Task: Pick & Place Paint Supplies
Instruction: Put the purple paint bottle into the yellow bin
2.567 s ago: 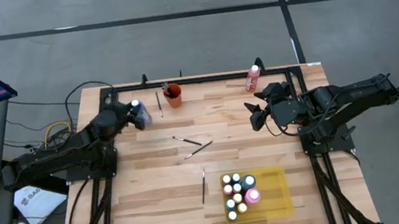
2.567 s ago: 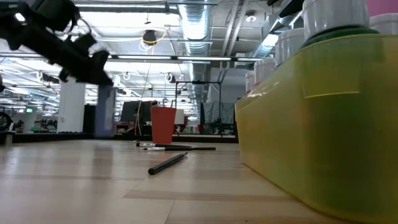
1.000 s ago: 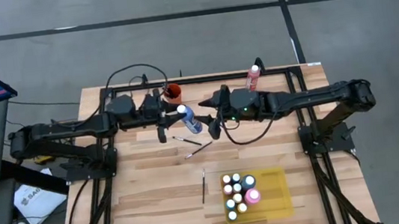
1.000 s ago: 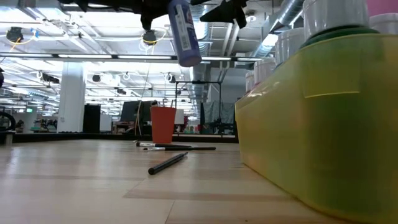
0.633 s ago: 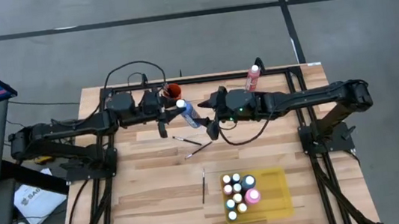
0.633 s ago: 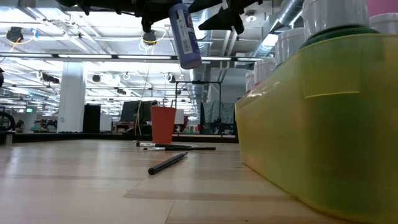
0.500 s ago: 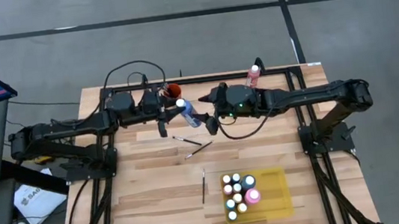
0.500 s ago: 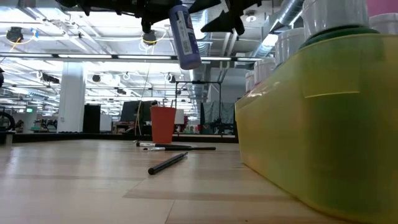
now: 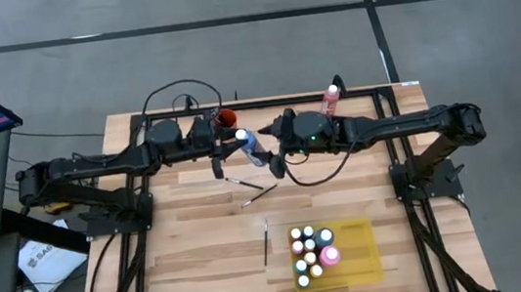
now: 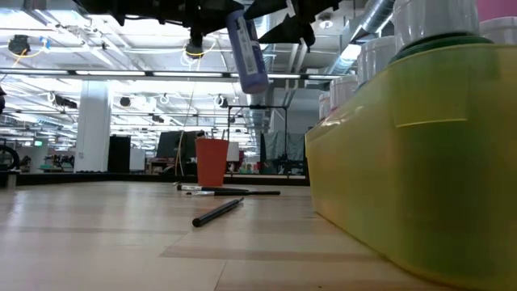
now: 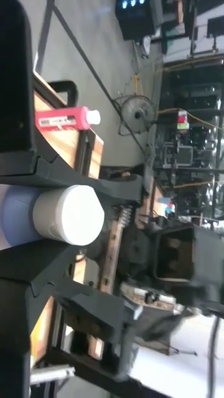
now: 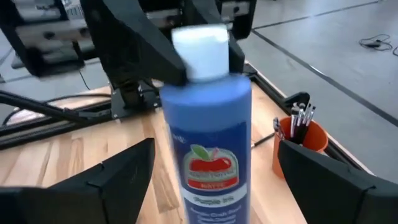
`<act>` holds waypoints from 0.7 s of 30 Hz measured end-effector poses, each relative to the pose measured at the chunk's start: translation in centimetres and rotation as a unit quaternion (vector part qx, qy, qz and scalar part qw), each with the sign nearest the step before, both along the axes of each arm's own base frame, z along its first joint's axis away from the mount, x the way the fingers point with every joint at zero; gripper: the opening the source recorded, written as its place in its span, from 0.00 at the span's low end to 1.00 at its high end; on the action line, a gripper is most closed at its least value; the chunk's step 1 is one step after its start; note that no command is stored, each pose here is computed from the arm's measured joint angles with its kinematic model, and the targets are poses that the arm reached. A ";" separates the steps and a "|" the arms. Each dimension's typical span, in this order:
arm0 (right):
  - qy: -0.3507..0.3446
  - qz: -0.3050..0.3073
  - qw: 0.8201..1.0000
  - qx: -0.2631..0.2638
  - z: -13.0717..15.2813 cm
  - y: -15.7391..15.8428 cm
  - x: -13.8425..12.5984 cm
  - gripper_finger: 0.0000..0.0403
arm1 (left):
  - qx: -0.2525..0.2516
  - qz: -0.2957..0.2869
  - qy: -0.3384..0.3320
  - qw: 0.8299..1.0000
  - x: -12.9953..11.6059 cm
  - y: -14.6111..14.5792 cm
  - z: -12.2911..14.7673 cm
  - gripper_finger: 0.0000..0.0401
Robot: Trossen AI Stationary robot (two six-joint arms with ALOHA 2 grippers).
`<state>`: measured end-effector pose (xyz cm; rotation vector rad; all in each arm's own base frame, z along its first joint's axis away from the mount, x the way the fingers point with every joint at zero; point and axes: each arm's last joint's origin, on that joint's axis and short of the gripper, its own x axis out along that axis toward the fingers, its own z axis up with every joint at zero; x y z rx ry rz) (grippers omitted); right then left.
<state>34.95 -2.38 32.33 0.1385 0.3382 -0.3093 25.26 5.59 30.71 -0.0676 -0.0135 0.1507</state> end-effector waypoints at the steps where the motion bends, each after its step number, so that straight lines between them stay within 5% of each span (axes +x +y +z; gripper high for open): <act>1: 0.003 -0.001 1.000 -0.001 0.0 -0.1 0.0 0.83 | -0.004 -0.004 -0.004 1.000 0.0 0.0 0.1 0.25; 21: 0.026 0.016 1.000 -0.001 -0.3 -0.7 -0.3 0.79 | -0.016 -0.025 -0.029 0.999 1.9 0.2 0.5 0.25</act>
